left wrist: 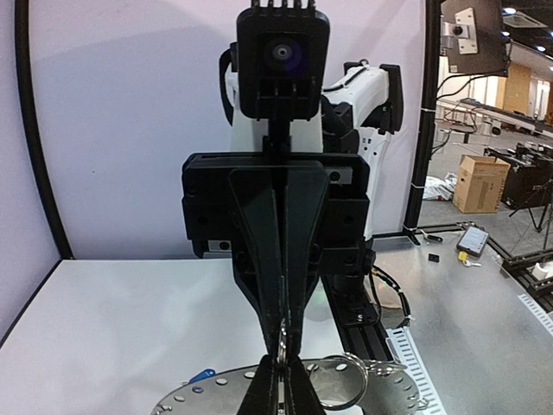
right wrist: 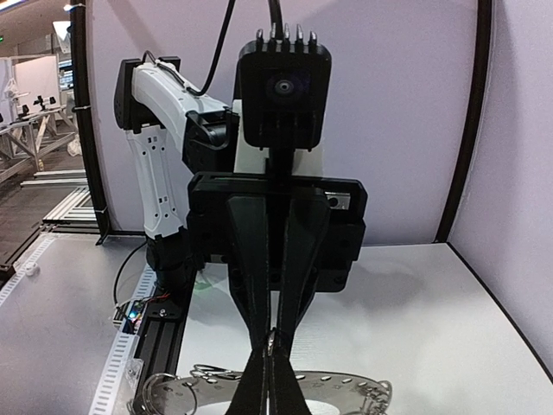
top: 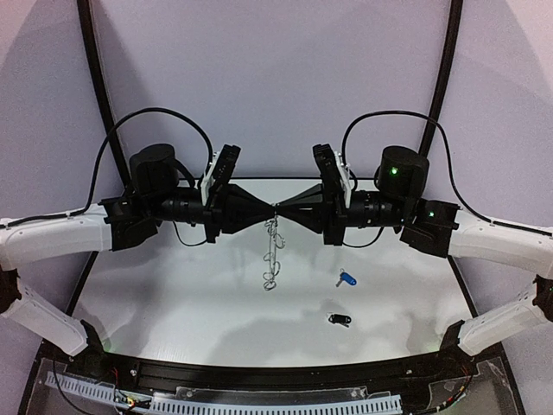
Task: Put the keys on the keyring
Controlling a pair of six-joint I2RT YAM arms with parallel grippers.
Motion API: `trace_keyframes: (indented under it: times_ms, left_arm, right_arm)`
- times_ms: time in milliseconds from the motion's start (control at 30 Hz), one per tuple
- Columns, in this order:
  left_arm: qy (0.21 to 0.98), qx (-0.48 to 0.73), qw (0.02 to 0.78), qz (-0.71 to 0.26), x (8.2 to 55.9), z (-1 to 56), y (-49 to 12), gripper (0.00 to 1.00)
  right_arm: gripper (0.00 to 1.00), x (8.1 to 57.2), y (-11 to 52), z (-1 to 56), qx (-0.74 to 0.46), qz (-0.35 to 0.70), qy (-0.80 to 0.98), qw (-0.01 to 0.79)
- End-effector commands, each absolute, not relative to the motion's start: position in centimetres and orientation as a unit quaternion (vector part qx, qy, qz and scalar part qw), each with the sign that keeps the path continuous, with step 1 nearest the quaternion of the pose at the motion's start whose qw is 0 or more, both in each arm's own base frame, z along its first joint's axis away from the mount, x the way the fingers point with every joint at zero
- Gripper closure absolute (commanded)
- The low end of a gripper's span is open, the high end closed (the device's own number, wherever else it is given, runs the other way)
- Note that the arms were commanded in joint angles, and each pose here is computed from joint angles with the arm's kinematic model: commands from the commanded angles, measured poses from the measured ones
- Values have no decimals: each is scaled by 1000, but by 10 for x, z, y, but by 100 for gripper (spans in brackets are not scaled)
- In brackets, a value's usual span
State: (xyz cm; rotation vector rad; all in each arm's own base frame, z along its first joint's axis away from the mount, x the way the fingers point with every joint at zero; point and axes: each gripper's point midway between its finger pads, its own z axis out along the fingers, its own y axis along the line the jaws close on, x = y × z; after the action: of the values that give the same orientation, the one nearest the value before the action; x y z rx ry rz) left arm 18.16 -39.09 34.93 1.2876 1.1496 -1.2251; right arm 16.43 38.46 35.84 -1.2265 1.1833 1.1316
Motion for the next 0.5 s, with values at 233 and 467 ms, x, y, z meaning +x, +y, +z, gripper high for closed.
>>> trace_keyframes:
  times_ms: [233, 467]
  left_arm:
    - [484, 494, 550, -468, 192, 354, -376, 99]
    - [494, 533, 532, -434, 186, 337, -371, 99]
  right_arm:
    - [69, 159, 387, 364, -515, 483, 484, 517]
    - [39, 165, 373, 377, -484, 465, 496, 552]
